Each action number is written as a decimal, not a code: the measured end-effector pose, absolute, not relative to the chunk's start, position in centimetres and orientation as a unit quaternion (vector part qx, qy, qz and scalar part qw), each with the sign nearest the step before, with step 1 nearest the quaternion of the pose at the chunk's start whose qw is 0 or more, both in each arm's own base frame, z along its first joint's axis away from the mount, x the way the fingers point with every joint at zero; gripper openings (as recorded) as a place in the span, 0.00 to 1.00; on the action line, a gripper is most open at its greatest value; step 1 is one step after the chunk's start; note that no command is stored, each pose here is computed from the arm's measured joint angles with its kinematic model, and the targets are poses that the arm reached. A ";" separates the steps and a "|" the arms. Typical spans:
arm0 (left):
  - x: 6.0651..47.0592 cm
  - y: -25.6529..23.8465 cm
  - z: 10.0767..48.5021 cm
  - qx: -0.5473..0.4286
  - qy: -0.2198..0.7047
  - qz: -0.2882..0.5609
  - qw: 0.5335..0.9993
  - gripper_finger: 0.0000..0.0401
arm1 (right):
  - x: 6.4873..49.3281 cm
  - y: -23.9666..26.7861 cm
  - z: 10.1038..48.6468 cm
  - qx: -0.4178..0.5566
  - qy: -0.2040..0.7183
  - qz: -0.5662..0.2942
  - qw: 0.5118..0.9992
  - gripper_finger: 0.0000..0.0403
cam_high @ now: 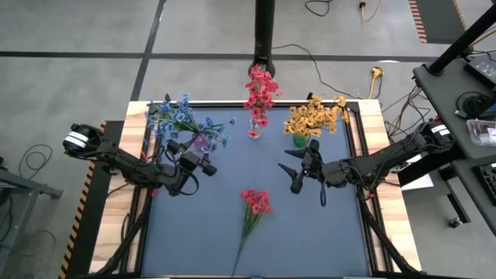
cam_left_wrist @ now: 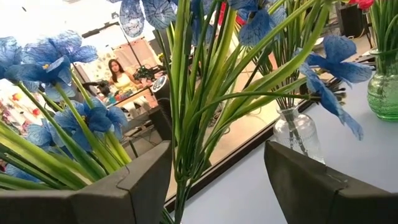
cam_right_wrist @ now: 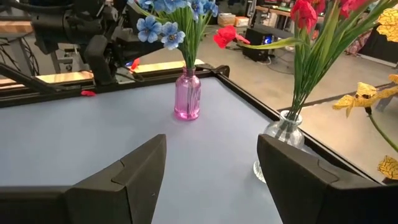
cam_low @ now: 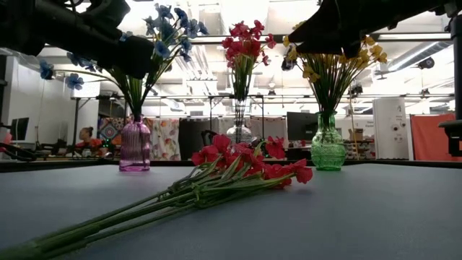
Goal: Sort flowers into vase by color
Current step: Put the blue flower into the purple vase
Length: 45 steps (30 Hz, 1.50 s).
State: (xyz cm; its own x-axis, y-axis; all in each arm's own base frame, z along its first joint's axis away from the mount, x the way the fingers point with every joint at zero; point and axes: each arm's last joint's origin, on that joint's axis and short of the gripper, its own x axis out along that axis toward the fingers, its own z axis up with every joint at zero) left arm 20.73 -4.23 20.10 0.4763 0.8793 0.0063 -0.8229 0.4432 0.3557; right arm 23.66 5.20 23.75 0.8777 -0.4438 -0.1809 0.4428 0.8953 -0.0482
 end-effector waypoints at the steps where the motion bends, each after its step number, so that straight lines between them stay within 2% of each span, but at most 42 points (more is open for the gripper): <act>1: 20.7 -4.2 20.1 0.157 0.090 0.504 0.845 0.59 | 23.7 5.2 23.7 -0.003 0.094 -0.229 0.969 0.61; 22: 20.8 -4.0 19.8 0.154 0.091 0.501 0.846 0.59 | 23.6 5.1 23.6 -0.013 0.100 -0.230 0.968 0.61; 29: 21.4 -2.3 19.8 0.153 0.086 0.485 0.857 0.59 | 23.6 5.1 23.6 -0.018 0.101 -0.230 0.968 0.61; 34: 21.6 -0.8 19.8 0.151 0.089 0.505 0.845 0.58 | 23.6 5.1 23.6 -0.018 0.101 -0.230 0.968 0.61; 39: 21.6 -0.5 19.8 0.150 0.090 0.510 0.842 0.51 | 23.6 5.1 23.6 -0.018 0.101 -0.230 0.968 0.61; 45: 21.4 -0.5 19.8 0.147 0.094 0.537 0.825 0.31 | 23.6 5.1 23.6 -0.018 0.101 -0.230 0.968 0.61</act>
State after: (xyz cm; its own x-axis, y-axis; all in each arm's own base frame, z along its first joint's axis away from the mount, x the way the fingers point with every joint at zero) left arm 21.44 -0.47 19.85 0.4050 0.9143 0.0019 -0.8589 0.3797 0.3436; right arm 23.63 5.08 23.57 0.8736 -0.4490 -0.1878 0.4419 0.8934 -0.0807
